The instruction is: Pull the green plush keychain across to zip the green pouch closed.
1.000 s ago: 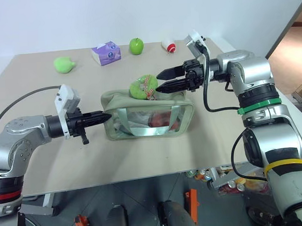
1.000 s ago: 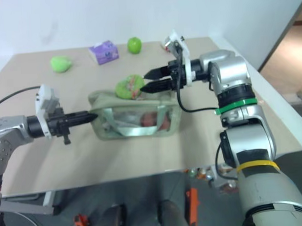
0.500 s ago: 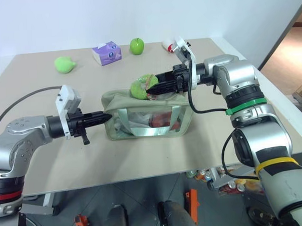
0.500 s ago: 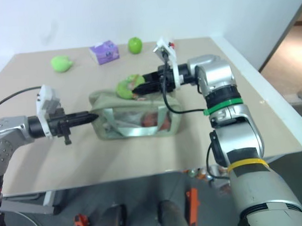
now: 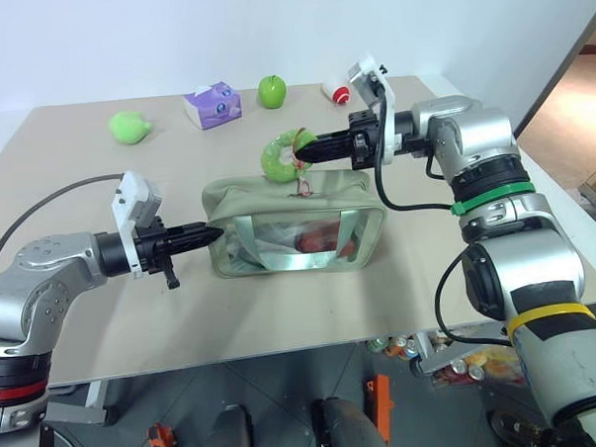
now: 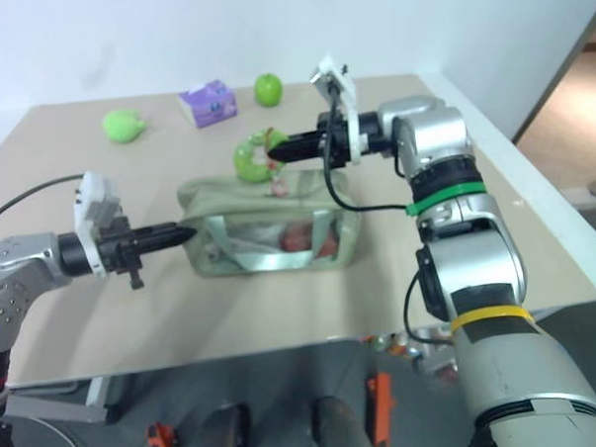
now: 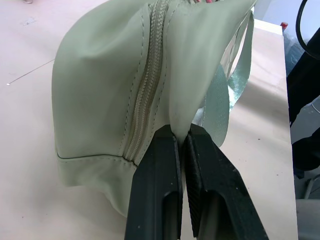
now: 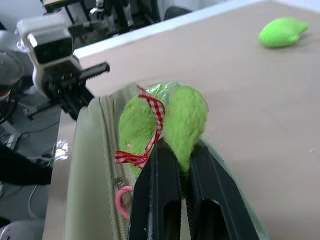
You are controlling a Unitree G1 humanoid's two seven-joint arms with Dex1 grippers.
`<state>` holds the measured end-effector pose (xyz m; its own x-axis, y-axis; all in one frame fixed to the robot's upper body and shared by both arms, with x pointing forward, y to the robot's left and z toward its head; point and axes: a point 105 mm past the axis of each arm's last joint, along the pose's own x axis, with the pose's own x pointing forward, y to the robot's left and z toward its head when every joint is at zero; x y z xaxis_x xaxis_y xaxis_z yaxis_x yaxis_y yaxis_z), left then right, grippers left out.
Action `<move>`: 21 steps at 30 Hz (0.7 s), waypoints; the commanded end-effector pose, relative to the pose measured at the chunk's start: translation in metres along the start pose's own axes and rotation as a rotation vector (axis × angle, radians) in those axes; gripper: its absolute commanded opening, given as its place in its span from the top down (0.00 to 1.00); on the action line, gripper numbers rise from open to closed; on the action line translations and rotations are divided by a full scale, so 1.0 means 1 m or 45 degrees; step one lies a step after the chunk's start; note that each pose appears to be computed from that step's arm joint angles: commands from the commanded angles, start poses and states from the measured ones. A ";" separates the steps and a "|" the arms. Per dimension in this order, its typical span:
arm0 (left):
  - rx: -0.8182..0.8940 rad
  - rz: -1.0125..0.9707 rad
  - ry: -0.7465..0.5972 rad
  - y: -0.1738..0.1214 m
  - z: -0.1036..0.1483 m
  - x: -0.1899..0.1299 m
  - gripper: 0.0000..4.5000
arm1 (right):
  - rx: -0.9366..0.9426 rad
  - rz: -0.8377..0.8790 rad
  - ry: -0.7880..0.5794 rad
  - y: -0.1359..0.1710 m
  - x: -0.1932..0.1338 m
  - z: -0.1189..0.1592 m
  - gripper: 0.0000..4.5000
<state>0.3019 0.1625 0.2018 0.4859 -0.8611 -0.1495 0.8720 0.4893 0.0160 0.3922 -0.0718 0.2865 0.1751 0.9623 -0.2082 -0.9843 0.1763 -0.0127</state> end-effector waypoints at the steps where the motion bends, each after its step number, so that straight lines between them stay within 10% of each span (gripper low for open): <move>1: -0.018 -0.055 0.043 -0.009 -0.009 0.008 1.00 | -0.095 -0.028 -0.095 0.001 -0.020 0.029 0.99; 21: -0.036 -0.088 0.065 -0.009 -0.012 0.010 1.00 | -0.489 -0.548 0.354 0.015 -0.170 -0.023 0.99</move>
<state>0.3002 0.1568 0.1984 0.4554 -0.8766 -0.1554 0.8875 0.4608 0.0018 0.3510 -0.2281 0.2854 0.5411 0.7482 -0.3839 -0.8221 0.3744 -0.4288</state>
